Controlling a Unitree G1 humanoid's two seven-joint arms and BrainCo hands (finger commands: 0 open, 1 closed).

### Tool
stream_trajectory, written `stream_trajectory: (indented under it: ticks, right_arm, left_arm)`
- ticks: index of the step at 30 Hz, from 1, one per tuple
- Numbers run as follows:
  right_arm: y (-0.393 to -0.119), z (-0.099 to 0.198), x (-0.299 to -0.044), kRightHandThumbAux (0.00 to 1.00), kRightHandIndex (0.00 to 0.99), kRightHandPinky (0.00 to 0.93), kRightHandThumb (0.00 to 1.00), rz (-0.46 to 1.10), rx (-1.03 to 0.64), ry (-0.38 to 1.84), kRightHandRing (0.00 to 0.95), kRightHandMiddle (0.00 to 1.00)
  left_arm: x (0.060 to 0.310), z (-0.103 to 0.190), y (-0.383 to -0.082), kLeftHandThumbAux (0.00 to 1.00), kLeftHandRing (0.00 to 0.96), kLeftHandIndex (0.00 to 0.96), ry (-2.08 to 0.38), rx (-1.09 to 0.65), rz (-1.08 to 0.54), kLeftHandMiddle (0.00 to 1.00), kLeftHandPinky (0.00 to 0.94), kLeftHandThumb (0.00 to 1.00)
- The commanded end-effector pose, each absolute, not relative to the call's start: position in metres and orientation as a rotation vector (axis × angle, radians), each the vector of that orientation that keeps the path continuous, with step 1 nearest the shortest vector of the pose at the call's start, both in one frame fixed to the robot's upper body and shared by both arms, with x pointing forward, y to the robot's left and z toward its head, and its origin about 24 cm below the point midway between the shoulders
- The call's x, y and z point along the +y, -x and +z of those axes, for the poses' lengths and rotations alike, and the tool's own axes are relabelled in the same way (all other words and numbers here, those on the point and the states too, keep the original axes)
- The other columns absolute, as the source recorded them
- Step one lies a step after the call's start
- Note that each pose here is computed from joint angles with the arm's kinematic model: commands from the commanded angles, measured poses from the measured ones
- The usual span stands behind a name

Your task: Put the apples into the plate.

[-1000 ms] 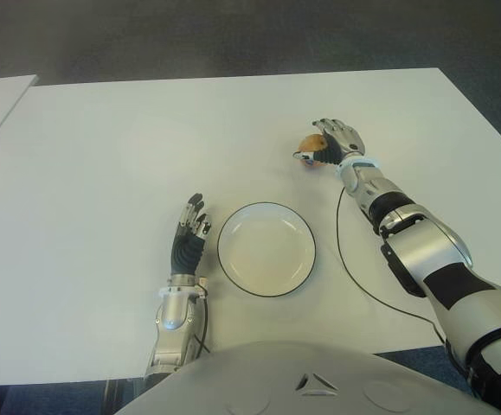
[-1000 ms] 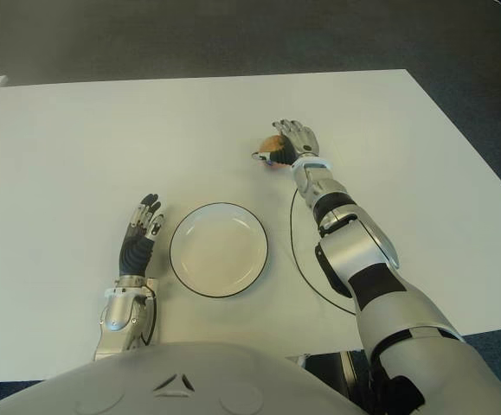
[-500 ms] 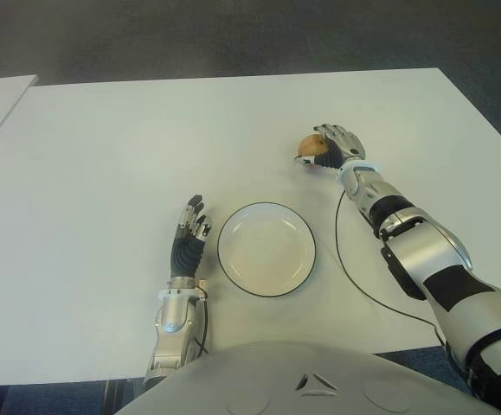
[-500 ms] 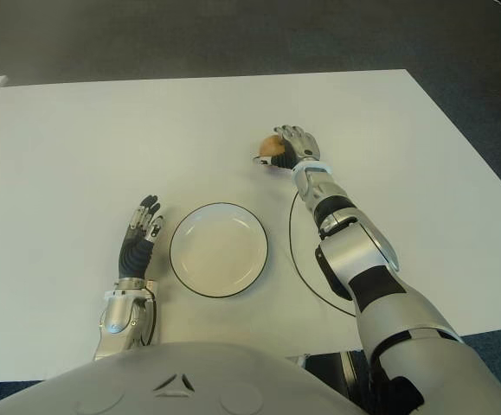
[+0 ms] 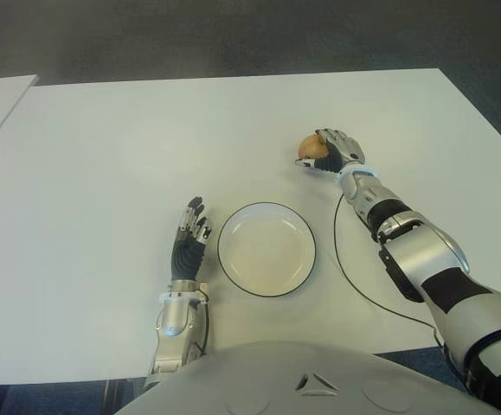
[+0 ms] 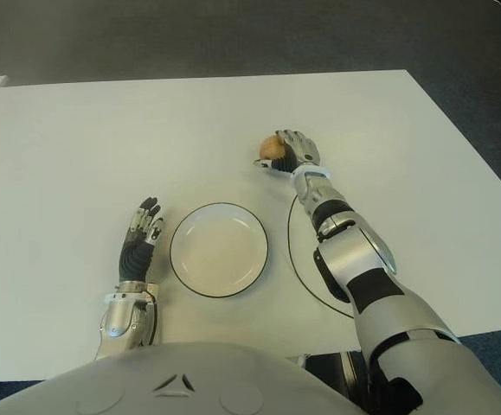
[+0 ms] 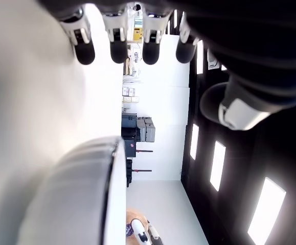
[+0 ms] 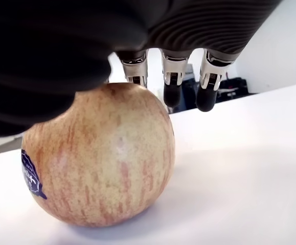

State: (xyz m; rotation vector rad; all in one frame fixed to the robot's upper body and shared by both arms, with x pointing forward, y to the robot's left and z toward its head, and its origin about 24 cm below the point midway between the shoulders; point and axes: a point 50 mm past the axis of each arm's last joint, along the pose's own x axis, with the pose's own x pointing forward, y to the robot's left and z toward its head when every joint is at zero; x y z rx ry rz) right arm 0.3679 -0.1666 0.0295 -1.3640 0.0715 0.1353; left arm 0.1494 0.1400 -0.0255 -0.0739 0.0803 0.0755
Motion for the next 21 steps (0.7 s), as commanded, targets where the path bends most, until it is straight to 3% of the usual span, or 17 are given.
stream_trajectory:
  ticks: [1,21]
  right_arm:
    - [-0.3575,0.0125,-0.1721,0.325,0.000,0.000,0.281,0.144,0.147,1.349,0.000,0.000]
    - [-0.3563,0.0118,-0.1728,0.354,0.029,0.051,0.318,0.117,0.137,1.316,0.021,0.023]
  left_arm:
    - [0.1350,-0.0378,-0.1351,0.483,0.000,0.000,0.073,0.168,0.090,0.000,0.000,0.067]
    - [0.1278,-0.0318,-0.1337,0.463,0.000,0.000,0.042,0.170,0.100,0.000,0.000,0.066]
